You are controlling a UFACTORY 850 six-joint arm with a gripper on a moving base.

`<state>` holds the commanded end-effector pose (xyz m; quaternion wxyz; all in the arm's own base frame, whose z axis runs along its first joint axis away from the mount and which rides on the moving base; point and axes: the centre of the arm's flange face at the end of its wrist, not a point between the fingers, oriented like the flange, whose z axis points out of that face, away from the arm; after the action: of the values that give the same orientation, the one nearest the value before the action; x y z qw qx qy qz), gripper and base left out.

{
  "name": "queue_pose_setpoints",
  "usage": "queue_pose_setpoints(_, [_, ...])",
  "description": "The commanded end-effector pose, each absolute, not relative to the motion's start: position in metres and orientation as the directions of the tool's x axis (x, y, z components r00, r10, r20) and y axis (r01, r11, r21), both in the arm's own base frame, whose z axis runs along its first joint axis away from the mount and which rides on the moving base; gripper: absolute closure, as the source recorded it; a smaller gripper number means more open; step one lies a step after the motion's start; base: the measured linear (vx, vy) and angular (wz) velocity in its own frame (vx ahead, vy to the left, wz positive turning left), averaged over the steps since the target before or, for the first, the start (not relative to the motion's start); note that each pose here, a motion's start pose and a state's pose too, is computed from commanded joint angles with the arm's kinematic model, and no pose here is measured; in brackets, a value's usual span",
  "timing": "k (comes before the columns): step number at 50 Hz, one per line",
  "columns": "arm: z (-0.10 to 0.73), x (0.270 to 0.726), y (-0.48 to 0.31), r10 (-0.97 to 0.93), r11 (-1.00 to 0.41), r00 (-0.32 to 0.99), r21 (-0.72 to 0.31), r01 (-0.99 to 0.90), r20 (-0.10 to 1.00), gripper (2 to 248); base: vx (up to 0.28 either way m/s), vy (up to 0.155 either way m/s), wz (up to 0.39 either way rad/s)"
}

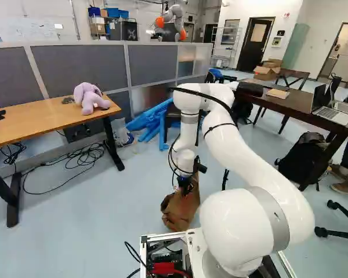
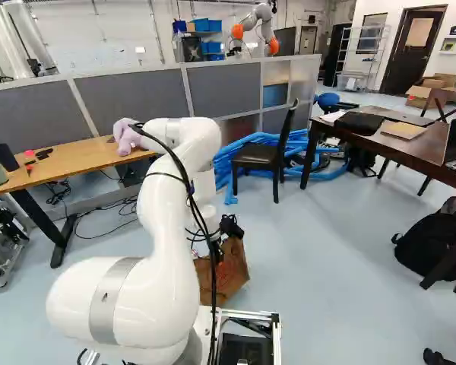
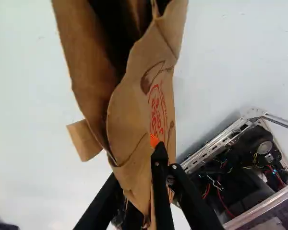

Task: Pick up the bag on the ground and place it on the table

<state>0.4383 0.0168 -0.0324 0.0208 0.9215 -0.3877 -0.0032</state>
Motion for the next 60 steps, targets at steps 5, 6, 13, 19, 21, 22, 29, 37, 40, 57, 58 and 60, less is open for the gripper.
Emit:
queue_pose_setpoints(5, [-0.025,0.438,0.017,-0.705,-0.709,0.709,0.036,-0.705,0.011,229,0.0,0.0,0.0])
queue_pose_setpoints(6, [-0.023,0.437,0.017,-0.703,-0.711,0.711,0.035,-0.703,0.011,229,0.0,0.0,0.0])
queue_pose_setpoints(13, [-0.013,0.436,0.017,-0.689,-0.724,0.725,0.029,-0.689,0.013,229,0.0,0.0,0.0])
queue_pose_setpoints(19, [-0.004,0.435,0.017,-0.678,-0.735,0.735,0.024,-0.678,0.015,229,0.0,0.0,0.0])
queue_pose_setpoints(21, [0.0,0.435,0.017,-0.675,-0.738,0.738,0.022,-0.675,0.016,229,0.0,0.0,0.0])
queue_pose_setpoints(22, [0.001,0.434,0.017,-0.673,-0.739,0.739,0.021,-0.673,0.016,229,0.0,0.0,0.0])
queue_pose_setpoints(29, [0.012,0.433,0.018,-0.663,-0.748,0.748,0.015,-0.664,0.02,229,0.0,0.0,0.0])
queue_pose_setpoints(37, [0.024,0.431,0.018,-0.655,-0.755,0.755,0.008,-0.655,0.024,229,0.0,0.0,0.0])
queue_pose_setpoints(40, [0.028,0.431,0.018,-0.652,-0.758,0.757,0.005,-0.653,0.026,229,0.0,0.0,0.0])
queue_pose_setpoints(57, [0.042,0.428,0.018,-0.67,-0.742,0.741,-0.003,-0.671,0.033,229,0.0,0.0,0.0])
queue_pose_setpoints(58, [0.042,0.428,0.018,-0.677,-0.736,0.736,-0.004,-0.677,0.033,229,0.0,0.0,0.0])
queue_pose_setpoints(60, [0.042,0.428,0.018,-0.688,-0.725,0.725,-0.004,-0.688,0.033,229,0.0,0.0,0.0])
